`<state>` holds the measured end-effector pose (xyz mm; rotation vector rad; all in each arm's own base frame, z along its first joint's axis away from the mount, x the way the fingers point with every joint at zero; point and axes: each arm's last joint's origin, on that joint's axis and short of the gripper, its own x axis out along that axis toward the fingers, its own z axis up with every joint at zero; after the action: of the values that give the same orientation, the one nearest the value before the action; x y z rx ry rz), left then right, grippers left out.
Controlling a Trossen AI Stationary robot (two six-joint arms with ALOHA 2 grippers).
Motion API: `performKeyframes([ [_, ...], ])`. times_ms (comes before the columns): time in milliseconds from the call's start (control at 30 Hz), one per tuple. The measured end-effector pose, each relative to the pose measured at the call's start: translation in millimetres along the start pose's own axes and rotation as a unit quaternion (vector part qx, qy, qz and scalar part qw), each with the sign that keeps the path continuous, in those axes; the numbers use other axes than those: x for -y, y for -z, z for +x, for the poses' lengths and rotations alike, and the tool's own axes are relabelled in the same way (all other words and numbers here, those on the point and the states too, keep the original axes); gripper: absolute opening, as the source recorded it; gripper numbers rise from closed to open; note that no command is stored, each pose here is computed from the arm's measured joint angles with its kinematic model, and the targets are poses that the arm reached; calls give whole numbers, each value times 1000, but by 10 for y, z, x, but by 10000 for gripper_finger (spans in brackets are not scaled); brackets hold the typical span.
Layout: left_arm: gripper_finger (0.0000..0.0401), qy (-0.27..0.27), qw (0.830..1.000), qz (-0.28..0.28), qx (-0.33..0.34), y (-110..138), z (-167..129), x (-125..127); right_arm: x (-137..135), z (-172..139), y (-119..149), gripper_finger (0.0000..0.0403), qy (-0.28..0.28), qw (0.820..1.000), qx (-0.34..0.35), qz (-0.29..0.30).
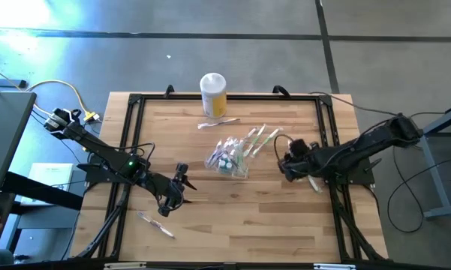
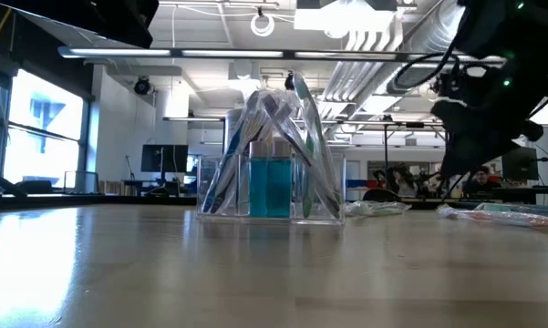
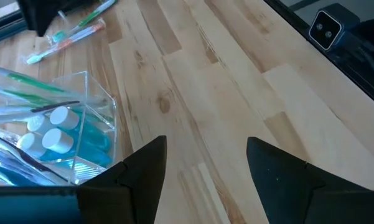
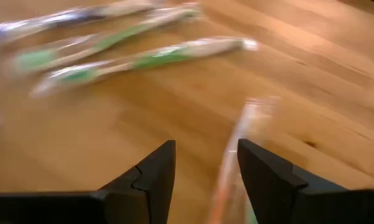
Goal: Pick & Place toothbrushing station
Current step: Put the orange toothbrush into the transparent organizer
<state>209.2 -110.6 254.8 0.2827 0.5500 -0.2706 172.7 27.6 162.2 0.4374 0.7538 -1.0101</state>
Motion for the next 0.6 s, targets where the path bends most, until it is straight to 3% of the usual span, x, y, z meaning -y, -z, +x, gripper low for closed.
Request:
performKeyframes([
  [100,214,0,1000,0,0,0,0,0,74,67,-52,164,32,998,-22,39],
  [400,214,0,1000,-20,0,0,0,0,149,220,-194,162,48,988,-78,126],
  [600,214,0,999,-33,0,0,0,0,115,302,-215,162,51,985,-76,143],
])
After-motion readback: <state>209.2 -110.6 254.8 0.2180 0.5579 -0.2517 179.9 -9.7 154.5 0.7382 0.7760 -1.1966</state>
